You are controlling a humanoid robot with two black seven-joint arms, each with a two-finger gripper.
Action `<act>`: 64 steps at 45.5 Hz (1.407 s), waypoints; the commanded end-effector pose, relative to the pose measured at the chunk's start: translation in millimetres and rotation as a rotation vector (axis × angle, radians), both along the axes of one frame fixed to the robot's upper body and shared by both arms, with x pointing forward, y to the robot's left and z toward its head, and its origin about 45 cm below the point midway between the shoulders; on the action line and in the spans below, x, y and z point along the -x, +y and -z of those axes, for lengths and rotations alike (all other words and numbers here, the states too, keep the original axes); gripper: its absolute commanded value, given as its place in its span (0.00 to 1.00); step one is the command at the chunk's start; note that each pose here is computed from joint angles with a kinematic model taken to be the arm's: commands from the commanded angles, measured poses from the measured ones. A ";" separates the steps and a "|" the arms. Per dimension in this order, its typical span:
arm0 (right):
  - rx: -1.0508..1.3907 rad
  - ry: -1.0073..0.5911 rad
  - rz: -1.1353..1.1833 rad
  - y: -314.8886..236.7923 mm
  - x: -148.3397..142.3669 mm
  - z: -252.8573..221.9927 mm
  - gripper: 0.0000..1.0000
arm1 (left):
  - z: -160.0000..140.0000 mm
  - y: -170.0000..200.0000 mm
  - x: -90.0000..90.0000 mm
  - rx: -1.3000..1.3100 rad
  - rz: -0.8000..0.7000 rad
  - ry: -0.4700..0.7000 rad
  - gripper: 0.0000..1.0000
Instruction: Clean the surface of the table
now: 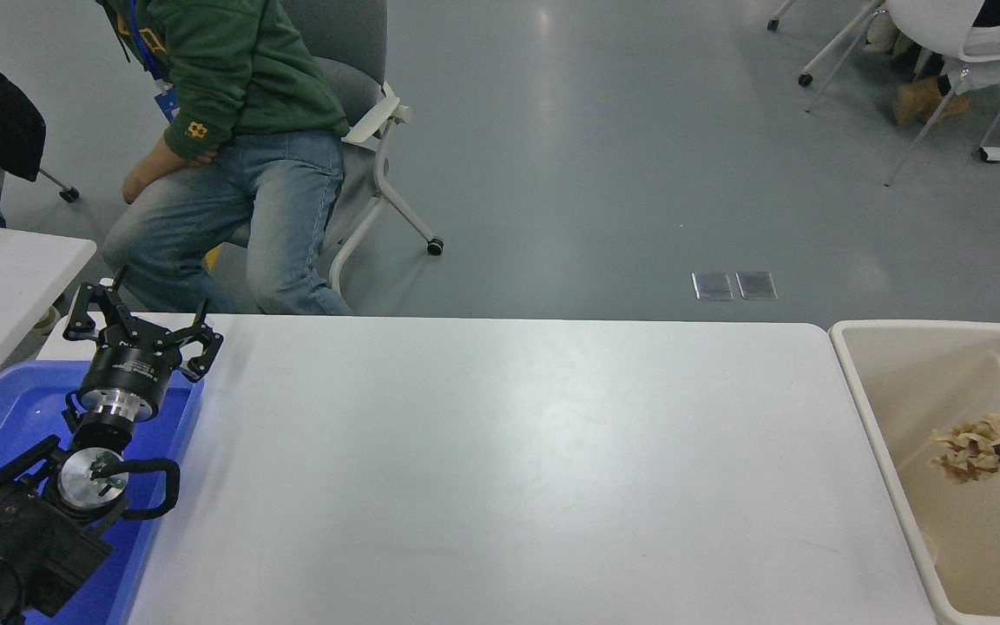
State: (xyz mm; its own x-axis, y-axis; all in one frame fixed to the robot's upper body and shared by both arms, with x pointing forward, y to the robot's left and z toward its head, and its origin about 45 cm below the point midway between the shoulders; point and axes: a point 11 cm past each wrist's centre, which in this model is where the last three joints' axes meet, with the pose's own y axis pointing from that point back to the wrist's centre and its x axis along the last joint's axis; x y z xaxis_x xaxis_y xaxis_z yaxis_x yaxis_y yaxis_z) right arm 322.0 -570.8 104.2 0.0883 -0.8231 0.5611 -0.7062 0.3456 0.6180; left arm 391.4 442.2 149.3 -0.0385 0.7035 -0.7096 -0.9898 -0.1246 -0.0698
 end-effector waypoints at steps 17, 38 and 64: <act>0.356 -0.053 -0.073 40.2 -23.1 14.0 0.00 | 0.0 0.1 0.0 0.000 0.000 0.000 1.00; 0.427 -0.045 -0.094 38.3 -24.1 10.4 0.00 | -0.2 -0.3 -0.1 0.001 0.001 -0.001 1.00; 0.484 -0.069 -0.059 26.7 -18.1 4.1 0.67 | 0.0 0.1 0.0 0.000 0.000 0.000 1.00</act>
State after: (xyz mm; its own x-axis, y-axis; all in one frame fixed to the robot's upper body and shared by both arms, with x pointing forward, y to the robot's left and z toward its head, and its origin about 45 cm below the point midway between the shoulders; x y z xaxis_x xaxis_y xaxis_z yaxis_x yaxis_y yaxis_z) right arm 344.6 -539.4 100.0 0.0842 -0.4713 0.8780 -0.7719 0.5263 0.3566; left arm 391.4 442.2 149.3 -0.0385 0.7034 -0.7097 -0.9897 -0.1247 -0.0698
